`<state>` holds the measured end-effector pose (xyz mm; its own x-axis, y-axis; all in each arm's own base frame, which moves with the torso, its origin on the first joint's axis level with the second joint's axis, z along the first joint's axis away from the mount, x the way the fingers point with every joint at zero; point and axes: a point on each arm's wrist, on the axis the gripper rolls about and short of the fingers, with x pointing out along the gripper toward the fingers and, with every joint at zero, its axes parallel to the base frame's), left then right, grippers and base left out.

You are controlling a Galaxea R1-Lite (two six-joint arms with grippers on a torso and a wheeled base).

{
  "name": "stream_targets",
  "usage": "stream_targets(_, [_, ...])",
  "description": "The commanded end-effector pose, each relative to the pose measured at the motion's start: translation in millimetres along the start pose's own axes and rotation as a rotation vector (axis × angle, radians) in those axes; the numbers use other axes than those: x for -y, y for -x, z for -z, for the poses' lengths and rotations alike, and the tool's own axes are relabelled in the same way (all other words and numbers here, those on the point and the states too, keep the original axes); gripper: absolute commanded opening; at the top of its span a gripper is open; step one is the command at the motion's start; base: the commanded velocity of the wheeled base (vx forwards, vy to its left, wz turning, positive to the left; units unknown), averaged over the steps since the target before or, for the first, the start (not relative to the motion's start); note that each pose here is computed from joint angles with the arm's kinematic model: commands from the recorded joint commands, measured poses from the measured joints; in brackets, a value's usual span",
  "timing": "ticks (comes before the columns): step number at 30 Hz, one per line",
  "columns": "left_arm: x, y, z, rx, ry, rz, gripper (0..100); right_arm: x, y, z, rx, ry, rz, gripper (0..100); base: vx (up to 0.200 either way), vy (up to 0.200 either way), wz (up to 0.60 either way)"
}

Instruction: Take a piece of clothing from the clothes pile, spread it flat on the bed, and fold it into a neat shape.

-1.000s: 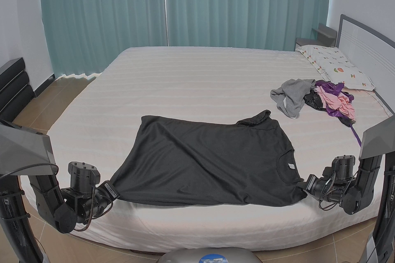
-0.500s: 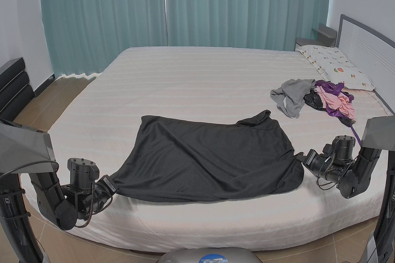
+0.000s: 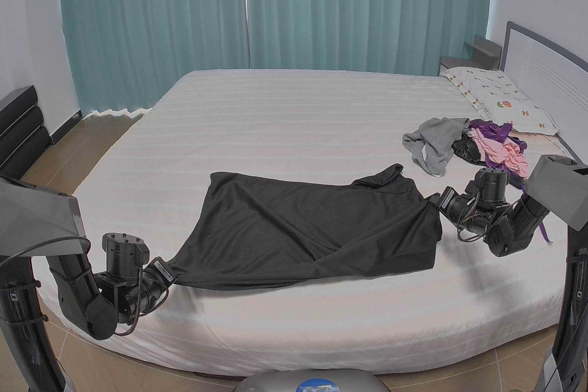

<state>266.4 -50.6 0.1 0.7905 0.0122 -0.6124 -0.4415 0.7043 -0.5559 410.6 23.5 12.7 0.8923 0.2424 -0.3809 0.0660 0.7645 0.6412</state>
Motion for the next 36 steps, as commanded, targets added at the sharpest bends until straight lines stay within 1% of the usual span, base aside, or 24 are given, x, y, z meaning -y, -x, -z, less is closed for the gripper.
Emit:
stream_targets(1, [-1, -1, 0, -0.002, 0.002, -0.002, 0, 1, -29, 8, -0.01, 0.006, 0.009, 0, 0.0, 0.0, 0.0])
stream_targets(4, [0, -1, 0, -0.001, 0.002, -0.001, 0, 2, -40, 8, 0.011, 0.01, 0.016, 0, 0.0, 0.0, 0.0])
stream_targets(8, [0, -1, 0, -0.001, 0.002, -0.001, 0, 0, -54, 6, 0.065, 0.015, 0.025, 0, 0.0, 0.0, 0.0])
stream_targets(14, [0, -1, 1, -0.004, 0.002, 0.0, 0, 0, -63, 18, 0.046, 0.022, 0.025, 0, 0.0, 0.0, 0.0])
stream_targets(15, [0, -1, 1, -0.005, 0.002, -0.002, 0, 0, -65, 21, 0.04, 0.024, 0.023, 100, 0.0, 0.0, 0.0])
stream_targets(21, [0, -1, 1, -0.005, 0.002, -0.002, 0, 3, -59, 22, 0.018, 0.018, 0.031, 100, 0.0, 0.0, 0.0])
stream_targets(24, [-1, -1, 1, -0.005, 0.002, -0.002, 0, -4, -42, 10, -0.007, 0.015, -0.016, 100, 0.0, 0.0, 0.0])
stream_targets(27, [-1, -1, 1, -0.006, 0.002, -0.003, 0, -7, -35, 5, -0.001, 0.014, -0.022, 100, 0.0, 0.0, 0.0])
stream_targets(28, [-2, 0, 1, -0.008, 0.001, -0.005, 0, -12, -24, 0, 0.006, 0.02, -0.023, 100, 0.0, 0.0, 0.0])
stream_targets(32, [-1, 0, 2, -0.009, 0.001, -0.004, 0, -16, 1, 2, -0.031, 0.014, -0.019, 100, 0.0, 0.0, 0.0])
stream_targets(36, [-2, 0, 2, -0.01, -0.001, -0.005, 0, -11, 18, 10, -0.069, 0.006, 0.011, 100, 0.0, 0.0, 0.0])
